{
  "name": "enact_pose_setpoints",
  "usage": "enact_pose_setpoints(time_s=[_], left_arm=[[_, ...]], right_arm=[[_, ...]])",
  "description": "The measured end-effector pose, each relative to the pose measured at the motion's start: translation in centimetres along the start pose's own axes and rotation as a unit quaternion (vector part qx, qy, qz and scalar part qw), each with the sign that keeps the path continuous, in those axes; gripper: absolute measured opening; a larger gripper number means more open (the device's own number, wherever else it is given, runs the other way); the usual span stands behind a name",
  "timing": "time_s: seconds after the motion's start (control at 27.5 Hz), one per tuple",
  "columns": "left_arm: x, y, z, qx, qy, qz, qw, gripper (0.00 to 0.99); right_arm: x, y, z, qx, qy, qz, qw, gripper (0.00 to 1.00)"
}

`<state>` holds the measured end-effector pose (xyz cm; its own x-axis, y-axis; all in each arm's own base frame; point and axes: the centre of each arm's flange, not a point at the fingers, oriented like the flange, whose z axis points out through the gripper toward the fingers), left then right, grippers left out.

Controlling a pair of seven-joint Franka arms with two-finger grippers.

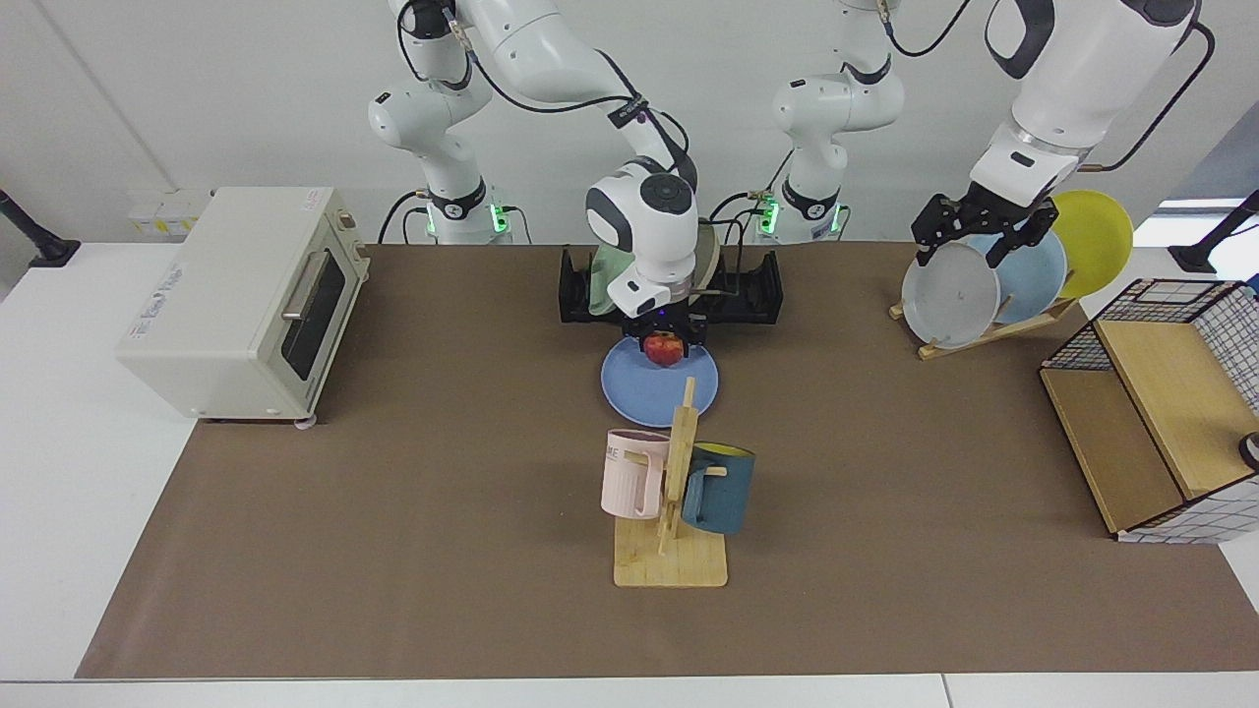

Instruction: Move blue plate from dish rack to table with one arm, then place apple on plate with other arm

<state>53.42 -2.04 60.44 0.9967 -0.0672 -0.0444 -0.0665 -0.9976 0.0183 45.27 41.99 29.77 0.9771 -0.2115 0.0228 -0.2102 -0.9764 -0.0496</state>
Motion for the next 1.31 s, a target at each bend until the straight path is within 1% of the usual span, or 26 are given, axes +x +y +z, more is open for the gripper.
enact_pose_setpoints(time_s=[0.11,0.15,0.22,0.25,0.33,0.44,0.51,0.69,0.8,0.91,1.13,1.2,1.31], left_arm=[[0.3,-0.1,0.5,-0.001,-0.005,-0.001,1.000,0.991],[0.3,-0.2,0.6,-0.001,-0.006,-0.001,1.000,0.991],[0.4,-0.2,0.7,-0.001,-0.006,-0.001,1.000,0.991],[0.4,-0.2,0.7,-0.001,-0.006,-0.001,1.000,0.991],[0.4,-0.3,0.7,-0.001,-0.006,-0.002,1.000,0.991],[0.3,-0.6,0.6,-0.001,-0.006,-0.005,1.000,0.991],[0.3,-1.0,0.6,-0.001,-0.005,-0.008,1.000,0.991],[0.2,-1.1,0.4,-0.001,-0.003,-0.010,1.000,0.991],[0.2,-1.1,0.3,-0.001,-0.002,-0.010,1.000,0.991],[0.1,-1.1,0.2,-0.001,-0.002,-0.010,1.000,0.991],[0.1,-1.0,0.1,0.000,-0.001,-0.009,1.000,0.991],[0.1,-1.0,0.1,0.000,-0.001,-0.009,1.000,0.991],[0.1,-0.8,0.0,0.000,0.000,-0.007,1.000,0.991]], right_arm=[[0.2,-0.1,0.0,0.002,0.002,0.004,1.000,0.79],[0.3,0.0,0.0,0.001,0.003,0.005,1.000,0.85],[0.5,0.1,0.0,-0.001,0.002,0.007,1.000,0.91],[0.8,0.1,-0.3,-0.002,0.002,0.008,1.000,0.99],[1.4,-0.2,-1.3,-0.006,-0.001,0.011,1.000,1.00],[2.7,-0.8,-3.8,-0.011,-0.004,0.017,1.000,1.00],[3.7,-1.0,-6.1,-0.005,0.000,0.022,1.000,1.00],[6.5,0.4,-10.9,0.018,0.017,0.022,0.999,1.00],[8.7,2.6,-13.5,0.030,0.030,0.005,0.999,1.00],[10.9,5.6,-15.9,0.033,0.039,-0.017,0.999,1.00],[15.6,13.6,-18.8,0.026,0.051,-0.096,0.994,1.00],[16.9,16.4,-19.1,0.019,0.047,-0.118,0.992,1.00],[18.5,20.3,-19.6,0.012,0.041,-0.132,0.990,1.00]])
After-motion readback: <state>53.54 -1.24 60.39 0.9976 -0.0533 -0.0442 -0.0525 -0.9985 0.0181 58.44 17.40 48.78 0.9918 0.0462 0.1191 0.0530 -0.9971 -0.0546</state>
